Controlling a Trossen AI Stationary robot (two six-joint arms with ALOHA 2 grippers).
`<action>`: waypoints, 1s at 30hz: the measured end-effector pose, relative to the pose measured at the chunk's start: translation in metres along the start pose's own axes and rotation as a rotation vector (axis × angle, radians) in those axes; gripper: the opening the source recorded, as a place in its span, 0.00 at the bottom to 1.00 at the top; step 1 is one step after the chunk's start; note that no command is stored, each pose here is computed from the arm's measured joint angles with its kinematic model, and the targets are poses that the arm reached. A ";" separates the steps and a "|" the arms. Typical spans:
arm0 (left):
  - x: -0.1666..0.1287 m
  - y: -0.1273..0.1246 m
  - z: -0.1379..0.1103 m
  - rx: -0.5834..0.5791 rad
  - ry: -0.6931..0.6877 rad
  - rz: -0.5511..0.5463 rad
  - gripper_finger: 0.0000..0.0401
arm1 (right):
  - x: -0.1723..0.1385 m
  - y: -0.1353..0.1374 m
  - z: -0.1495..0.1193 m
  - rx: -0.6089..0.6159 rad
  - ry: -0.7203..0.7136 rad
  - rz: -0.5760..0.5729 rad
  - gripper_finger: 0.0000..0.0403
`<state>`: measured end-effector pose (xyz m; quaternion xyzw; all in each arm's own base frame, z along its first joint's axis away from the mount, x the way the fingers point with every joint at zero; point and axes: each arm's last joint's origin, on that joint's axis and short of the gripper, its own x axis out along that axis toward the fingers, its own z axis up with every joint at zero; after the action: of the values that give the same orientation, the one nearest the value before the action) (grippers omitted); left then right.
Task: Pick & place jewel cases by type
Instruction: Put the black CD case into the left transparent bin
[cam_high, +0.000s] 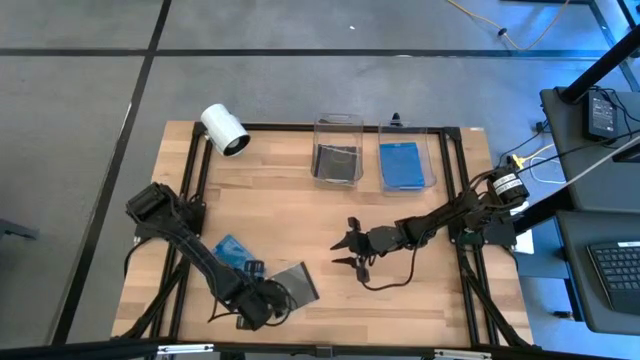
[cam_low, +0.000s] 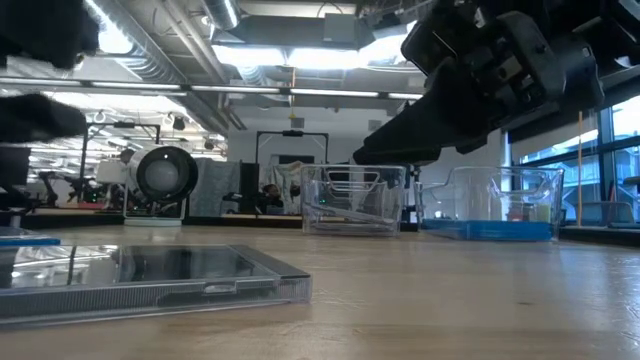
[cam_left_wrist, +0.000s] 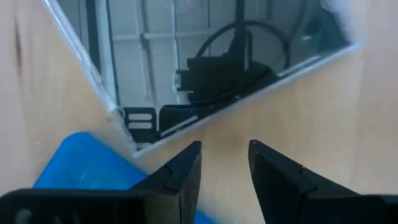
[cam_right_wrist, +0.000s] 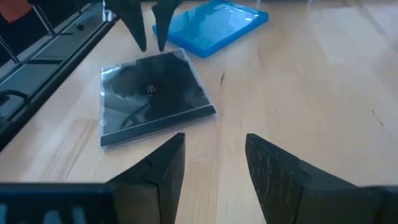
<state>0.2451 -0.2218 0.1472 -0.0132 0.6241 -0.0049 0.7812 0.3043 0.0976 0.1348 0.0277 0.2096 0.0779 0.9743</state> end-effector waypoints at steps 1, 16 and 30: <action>0.004 0.001 0.000 -0.004 0.008 0.009 0.32 | 0.000 0.000 0.000 0.001 0.000 0.000 0.43; 0.022 0.030 0.026 0.045 0.030 0.034 0.32 | 0.002 0.003 -0.020 0.023 0.168 0.040 0.43; 0.016 0.047 0.048 -0.035 0.043 0.012 0.32 | 0.010 0.004 -0.031 0.024 0.179 0.059 0.43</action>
<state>0.2955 -0.1742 0.1406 -0.0228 0.6408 0.0104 0.7673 0.2996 0.1039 0.1027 0.0384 0.2961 0.1063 0.9485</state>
